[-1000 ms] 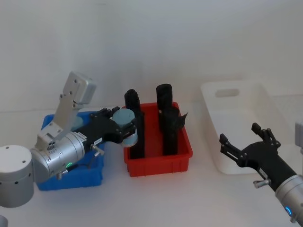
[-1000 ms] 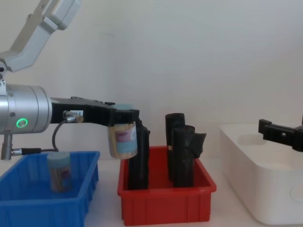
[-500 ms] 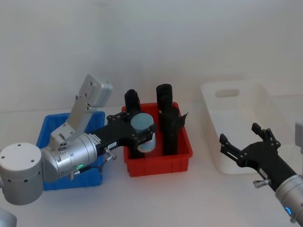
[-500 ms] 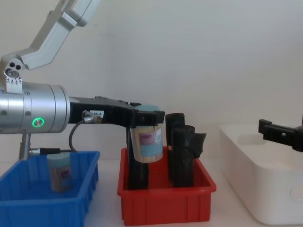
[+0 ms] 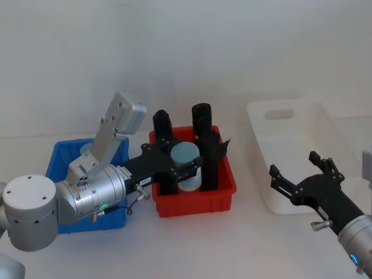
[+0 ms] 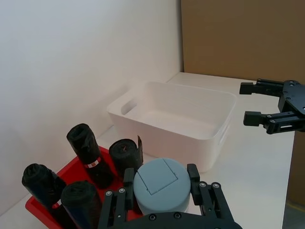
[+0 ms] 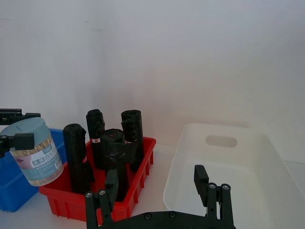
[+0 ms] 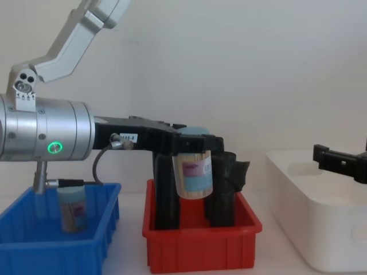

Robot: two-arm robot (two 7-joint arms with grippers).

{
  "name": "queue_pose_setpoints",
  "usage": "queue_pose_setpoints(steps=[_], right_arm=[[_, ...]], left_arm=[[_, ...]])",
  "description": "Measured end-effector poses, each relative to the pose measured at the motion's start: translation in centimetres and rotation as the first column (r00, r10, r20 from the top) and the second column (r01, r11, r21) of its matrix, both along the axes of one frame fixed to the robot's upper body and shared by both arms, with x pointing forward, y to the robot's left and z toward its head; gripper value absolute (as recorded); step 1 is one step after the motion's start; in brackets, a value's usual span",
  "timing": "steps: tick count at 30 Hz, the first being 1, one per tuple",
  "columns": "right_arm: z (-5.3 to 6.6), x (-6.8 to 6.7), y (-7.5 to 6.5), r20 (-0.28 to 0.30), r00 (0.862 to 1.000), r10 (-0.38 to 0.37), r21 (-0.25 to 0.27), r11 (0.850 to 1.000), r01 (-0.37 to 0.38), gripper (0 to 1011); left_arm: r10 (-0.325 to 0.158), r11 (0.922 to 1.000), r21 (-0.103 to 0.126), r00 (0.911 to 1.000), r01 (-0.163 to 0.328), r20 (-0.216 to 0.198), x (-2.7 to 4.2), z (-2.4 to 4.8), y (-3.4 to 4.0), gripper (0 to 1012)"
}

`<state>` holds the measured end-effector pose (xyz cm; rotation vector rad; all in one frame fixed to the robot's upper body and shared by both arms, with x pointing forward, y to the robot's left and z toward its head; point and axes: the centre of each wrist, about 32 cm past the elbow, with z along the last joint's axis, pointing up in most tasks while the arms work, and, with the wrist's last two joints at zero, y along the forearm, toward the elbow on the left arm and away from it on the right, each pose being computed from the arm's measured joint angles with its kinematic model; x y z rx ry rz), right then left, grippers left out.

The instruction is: Pick the cotton swabs from the blue box and place them into the white box.

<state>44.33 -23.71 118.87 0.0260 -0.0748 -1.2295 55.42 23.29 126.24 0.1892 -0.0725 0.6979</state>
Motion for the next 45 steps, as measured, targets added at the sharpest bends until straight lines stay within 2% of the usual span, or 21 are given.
queue_pose_setpoints(steps=[10, 16, 24, 28, 35, 45], right_arm=[[0.0, 0.1, 0.0, 0.000, 1.000, 0.022, -0.009, 1.000, -0.022, 1001], [0.0, 0.5, 0.1, -0.005, 0.997, 0.075, -0.033, 0.997, -0.075, 1001], [-0.2, 1.4, 0.4, -0.019, 0.985, 0.170, -0.069, 0.983, -0.171, 1001], [-0.3, 1.9, 0.6, -0.027, 0.976, 0.218, -0.087, 0.972, -0.220, 1001], [-0.4, 3.1, 1.2, -0.043, 0.948, 0.314, -0.118, 0.941, -0.317, 1002], [-0.4, 5.7, 2.2, -0.063, 0.892, 0.448, -0.162, 0.877, -0.452, 1001]], left_arm=[[-0.016, 0.9999, -0.001, 0.9999, 0.016, 0.000, -0.01, 0.03, -0.16, 671], [-0.020, 0.9998, -0.001, 0.9998, 0.020, 0.000, -0.01, 0.05, -0.20, 671], [-0.025, 0.9997, -0.002, 0.9997, 0.025, 0.000, -0.01, 0.08, -0.26, 671], [-0.026, 0.9997, -0.002, 0.9997, 0.026, 0.000, -0.02, 0.07, -0.28, 671], [-0.027, 0.9996, -0.002, 0.9996, 0.027, -0.001, -0.02, 0.07, -0.28, 671], [-0.028, 0.9996, -0.002, 0.9996, 0.028, -0.001, -0.02, 0.07, -0.27, 671]])
